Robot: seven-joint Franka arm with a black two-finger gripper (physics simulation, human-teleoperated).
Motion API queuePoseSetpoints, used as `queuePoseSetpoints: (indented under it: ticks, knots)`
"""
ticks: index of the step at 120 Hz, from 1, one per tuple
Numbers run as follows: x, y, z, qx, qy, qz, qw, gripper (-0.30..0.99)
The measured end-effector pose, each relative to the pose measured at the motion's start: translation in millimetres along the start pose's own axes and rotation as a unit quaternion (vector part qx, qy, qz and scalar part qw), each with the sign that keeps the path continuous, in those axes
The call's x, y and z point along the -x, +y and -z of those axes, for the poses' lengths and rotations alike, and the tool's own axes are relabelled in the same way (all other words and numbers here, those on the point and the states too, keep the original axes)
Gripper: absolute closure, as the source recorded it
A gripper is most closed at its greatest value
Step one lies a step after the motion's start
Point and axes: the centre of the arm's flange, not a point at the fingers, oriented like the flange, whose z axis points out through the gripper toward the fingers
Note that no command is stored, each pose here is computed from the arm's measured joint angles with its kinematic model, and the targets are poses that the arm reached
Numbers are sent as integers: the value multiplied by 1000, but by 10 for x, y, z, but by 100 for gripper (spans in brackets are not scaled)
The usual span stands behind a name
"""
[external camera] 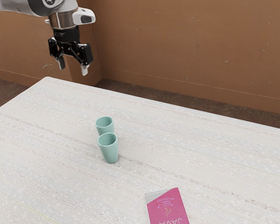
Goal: Place the left cup onto the right cup
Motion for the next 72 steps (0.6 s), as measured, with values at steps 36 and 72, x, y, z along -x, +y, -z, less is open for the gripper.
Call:
queuePoseSetpoints:
  ticks: [36,72]
  knots:
    - [-348,-263,-4,-11,10,-2,1000,0]
    - [-1133,-552,-588,-18,-5,3,1000,0]
